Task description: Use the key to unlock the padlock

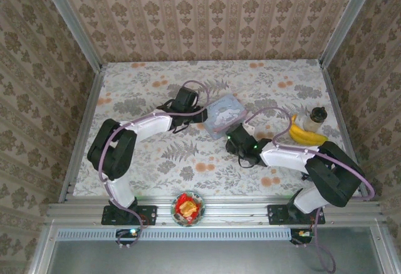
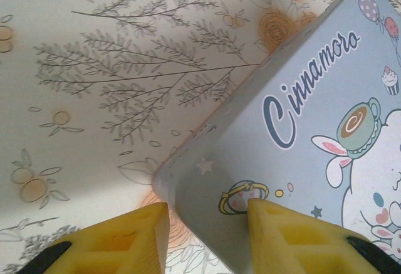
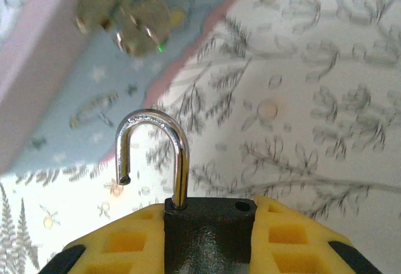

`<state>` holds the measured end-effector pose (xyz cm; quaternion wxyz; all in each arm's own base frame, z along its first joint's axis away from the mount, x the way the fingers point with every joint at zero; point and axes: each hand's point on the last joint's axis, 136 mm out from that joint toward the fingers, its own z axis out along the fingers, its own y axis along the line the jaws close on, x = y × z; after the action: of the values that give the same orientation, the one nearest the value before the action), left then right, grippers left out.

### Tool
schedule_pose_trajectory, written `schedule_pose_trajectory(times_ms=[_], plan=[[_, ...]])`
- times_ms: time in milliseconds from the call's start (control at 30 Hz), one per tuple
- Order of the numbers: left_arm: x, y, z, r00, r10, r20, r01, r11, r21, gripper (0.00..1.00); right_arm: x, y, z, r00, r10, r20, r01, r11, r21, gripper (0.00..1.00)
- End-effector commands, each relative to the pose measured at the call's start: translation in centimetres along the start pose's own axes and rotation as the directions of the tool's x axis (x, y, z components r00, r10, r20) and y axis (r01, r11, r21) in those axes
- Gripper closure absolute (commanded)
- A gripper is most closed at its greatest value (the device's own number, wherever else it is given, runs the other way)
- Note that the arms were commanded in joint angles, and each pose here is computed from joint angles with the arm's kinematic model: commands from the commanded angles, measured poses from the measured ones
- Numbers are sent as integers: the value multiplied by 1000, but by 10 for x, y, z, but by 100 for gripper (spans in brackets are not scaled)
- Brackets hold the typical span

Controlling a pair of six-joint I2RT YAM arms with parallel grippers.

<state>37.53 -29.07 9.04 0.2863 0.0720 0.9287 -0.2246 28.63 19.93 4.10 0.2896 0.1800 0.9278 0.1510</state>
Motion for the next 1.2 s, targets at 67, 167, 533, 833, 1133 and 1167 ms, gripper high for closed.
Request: schedule_pose_trajectory(times_ms=[67, 167, 533, 833, 1133, 1167], plan=[[38, 49, -7, 991, -44, -123, 25, 989, -149, 57, -1, -5, -9, 993, 78, 85, -80, 997, 21, 100], [29, 47, -14, 994, -30, -104, 15, 989, -147, 56, -4, -18, -16, 991, 81, 111, -86, 995, 49, 100], [-5, 55, -22, 996, -76, -42, 72, 992, -99, 50, -20, -39, -46, 995, -84, 46, 78, 990, 121, 99], [-18, 26, -46, 989, -143, -22, 144, 989, 31, 16, -23, -44, -55, 985, -167, -33, 170, 981, 91, 100], [11, -5, -29, 973, -174, -152, 197, 968, 154, 12, -22, -36, -47, 966, -236, -109, 246, 965, 88, 100], [12, -7, -25, 971, -178, -160, 205, 965, 167, 14, -22, -35, -46, 964, -239, -114, 250, 964, 88, 100]])
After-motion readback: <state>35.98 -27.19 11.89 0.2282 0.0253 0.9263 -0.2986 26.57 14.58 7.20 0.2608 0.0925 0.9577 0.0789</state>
